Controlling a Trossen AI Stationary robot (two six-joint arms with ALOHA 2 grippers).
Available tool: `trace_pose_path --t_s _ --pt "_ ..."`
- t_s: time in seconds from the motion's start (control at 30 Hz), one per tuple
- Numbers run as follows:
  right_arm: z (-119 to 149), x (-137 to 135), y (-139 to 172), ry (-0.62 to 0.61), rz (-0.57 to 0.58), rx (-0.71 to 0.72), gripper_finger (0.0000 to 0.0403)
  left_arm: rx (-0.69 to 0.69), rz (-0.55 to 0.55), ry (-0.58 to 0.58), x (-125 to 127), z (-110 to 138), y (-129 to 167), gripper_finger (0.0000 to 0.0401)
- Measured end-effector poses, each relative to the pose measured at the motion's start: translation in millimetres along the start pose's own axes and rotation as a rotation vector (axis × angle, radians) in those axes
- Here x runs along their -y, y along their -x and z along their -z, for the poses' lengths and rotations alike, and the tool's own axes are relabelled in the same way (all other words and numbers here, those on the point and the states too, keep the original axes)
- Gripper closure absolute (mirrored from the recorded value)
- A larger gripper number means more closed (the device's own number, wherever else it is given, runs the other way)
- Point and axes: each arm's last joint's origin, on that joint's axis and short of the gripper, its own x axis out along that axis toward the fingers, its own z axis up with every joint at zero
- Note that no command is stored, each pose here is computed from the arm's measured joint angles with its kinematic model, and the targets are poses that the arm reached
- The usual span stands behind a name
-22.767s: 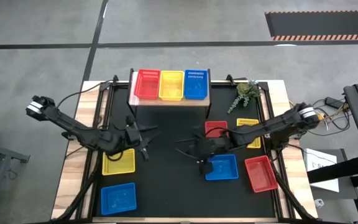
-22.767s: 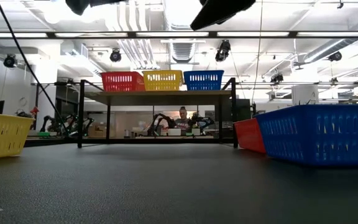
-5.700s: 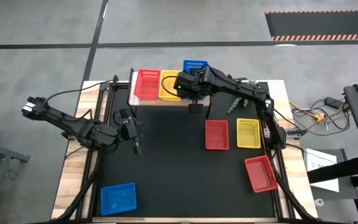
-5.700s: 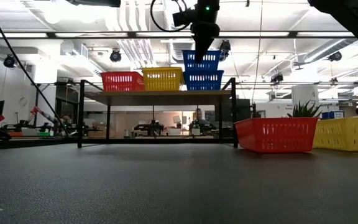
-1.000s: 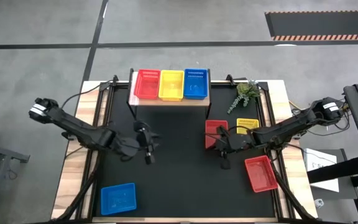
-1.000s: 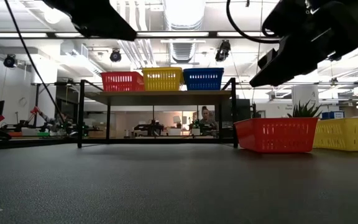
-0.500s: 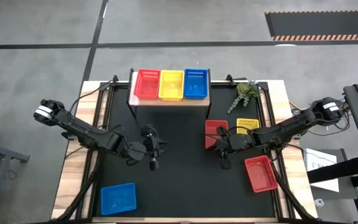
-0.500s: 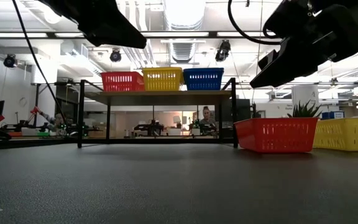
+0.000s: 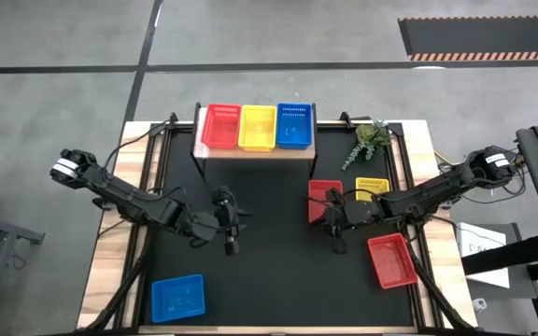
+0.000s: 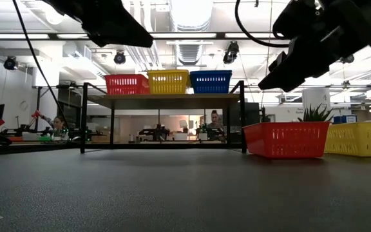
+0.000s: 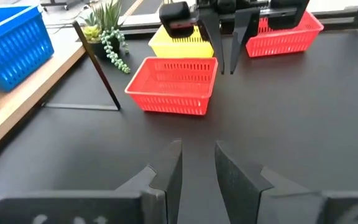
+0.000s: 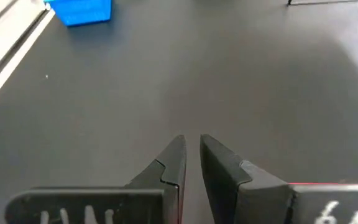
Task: Stack baskets on shelf by color
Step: Stack the left red bin on top of the red bin on the shelf
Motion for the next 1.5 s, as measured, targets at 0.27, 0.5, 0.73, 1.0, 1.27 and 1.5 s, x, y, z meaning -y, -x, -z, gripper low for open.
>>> trace_pose_path --t_s 0.27,0.5,0.73,1.0,1.27,1.5 --pt "-16 -4 5 -0.109 0.04 -0.217 0.0329 0.017 0.003 0.011 1 -1 -2 0.0321" --pt "-24 -3 18 -0.179 0.14 -0.421 0.028 0.005 0.002 0.003 4 3 -7 0.0321" --pt "-21 -1 31 -0.229 0.21 -0.588 0.0257 0.096 0.023 -0.031 16 1 -24 0.0322" --pt "-19 -1 34 -0.187 0.215 -0.632 0.0269 0.133 0.084 -0.174 45 -8 -76 0.0322" --pt "-27 -4 43 0.009 0.268 -0.477 0.0284 0.152 0.05 -0.287 64 -26 -122 0.0322" --pt "-39 -9 68 0.177 0.163 -0.175 0.0293 0.115 0.043 -0.297 71 -15 -147 0.0322"
